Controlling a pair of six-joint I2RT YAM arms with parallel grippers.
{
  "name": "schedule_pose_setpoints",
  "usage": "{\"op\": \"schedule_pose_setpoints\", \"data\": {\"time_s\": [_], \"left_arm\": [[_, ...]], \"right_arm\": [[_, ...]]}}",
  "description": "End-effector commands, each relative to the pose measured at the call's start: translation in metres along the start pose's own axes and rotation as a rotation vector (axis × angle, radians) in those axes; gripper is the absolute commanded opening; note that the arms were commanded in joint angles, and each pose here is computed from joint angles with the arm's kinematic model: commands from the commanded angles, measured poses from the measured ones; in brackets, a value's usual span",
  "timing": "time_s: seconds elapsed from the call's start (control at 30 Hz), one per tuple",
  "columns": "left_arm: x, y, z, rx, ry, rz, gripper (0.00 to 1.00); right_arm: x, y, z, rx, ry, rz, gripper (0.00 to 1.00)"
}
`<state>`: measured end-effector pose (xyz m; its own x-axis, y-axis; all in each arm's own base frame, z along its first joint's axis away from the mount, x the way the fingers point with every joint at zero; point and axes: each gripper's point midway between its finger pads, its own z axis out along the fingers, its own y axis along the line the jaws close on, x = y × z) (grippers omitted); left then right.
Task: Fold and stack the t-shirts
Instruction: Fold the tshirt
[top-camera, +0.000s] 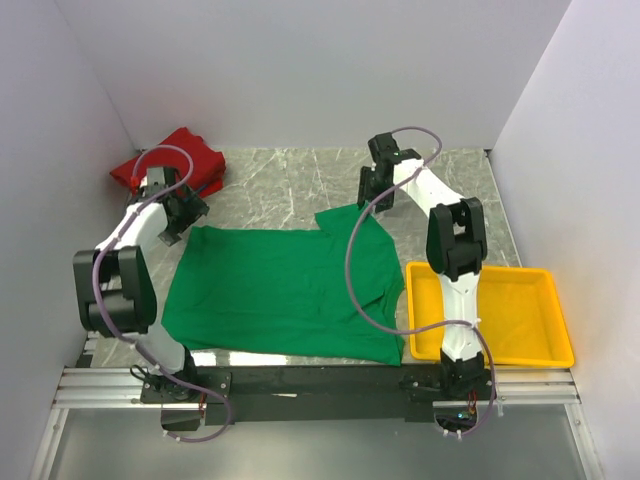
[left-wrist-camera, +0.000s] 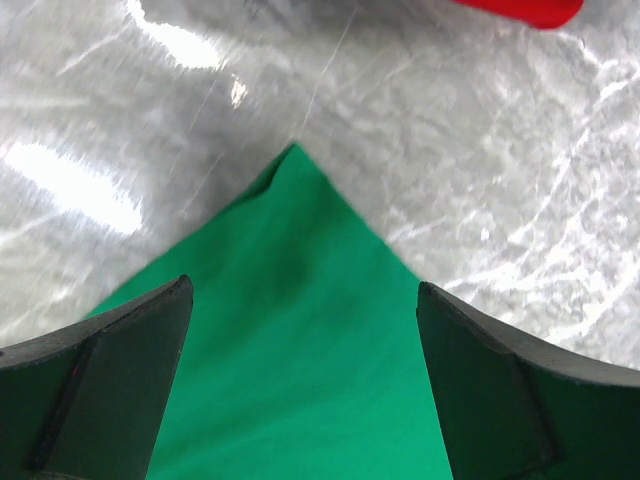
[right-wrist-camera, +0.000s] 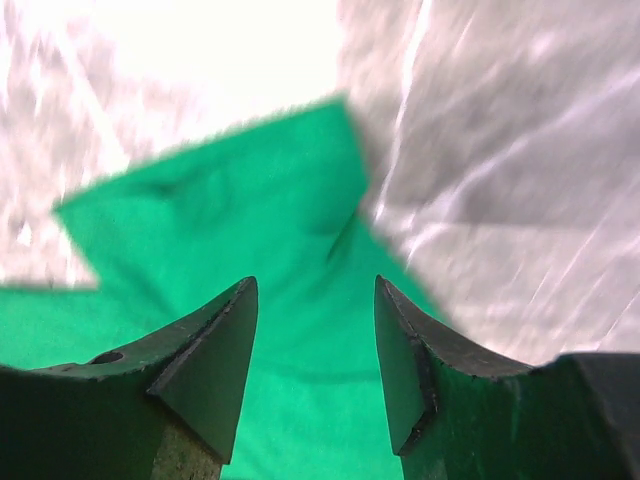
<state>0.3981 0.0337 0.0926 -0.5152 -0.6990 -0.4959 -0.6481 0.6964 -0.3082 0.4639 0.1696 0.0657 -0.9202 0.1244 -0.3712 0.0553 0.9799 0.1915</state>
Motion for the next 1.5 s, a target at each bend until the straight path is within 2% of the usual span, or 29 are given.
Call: {"op": "schedule_pose_setpoints", "data": {"time_s": [0.0, 0.27, 0.63, 1.1, 1.33, 1.47], "left_arm": [[-0.017, -0.014, 0.006, 0.032, -0.025, 0.029, 0.99], [-0.018, -0.014, 0.02, 0.012, -0.002, 0.036, 0.99], [-0.014, -0.006, 0.023, -0.024, 0.013, 0.049, 0.99], [-0.01, 0.002, 0.039, -0.062, 0.063, 0.107, 0.99], [-0.012, 0.002, 0.049, -0.089, 0.08, 0.109, 0.93], [-0.013, 0.005, 0.059, -0.119, 0.084, 0.106, 0.83]], "right_arm": [[-0.037, -0.007, 0.0, 0.021, -0.088, -0.013, 0.57], [-0.052, -0.01, 0.025, -0.019, -0.088, 0.004, 0.55], [-0.049, 0.004, 0.047, -0.098, -0.066, -0.005, 0.52], [-0.046, 0.003, 0.068, -0.106, -0.035, -0.044, 0.49], [-0.04, 0.003, 0.073, -0.118, -0.019, -0.033, 0.42], [-0.04, 0.006, 0.072, -0.129, -0.018, -0.029, 0.42]]}}
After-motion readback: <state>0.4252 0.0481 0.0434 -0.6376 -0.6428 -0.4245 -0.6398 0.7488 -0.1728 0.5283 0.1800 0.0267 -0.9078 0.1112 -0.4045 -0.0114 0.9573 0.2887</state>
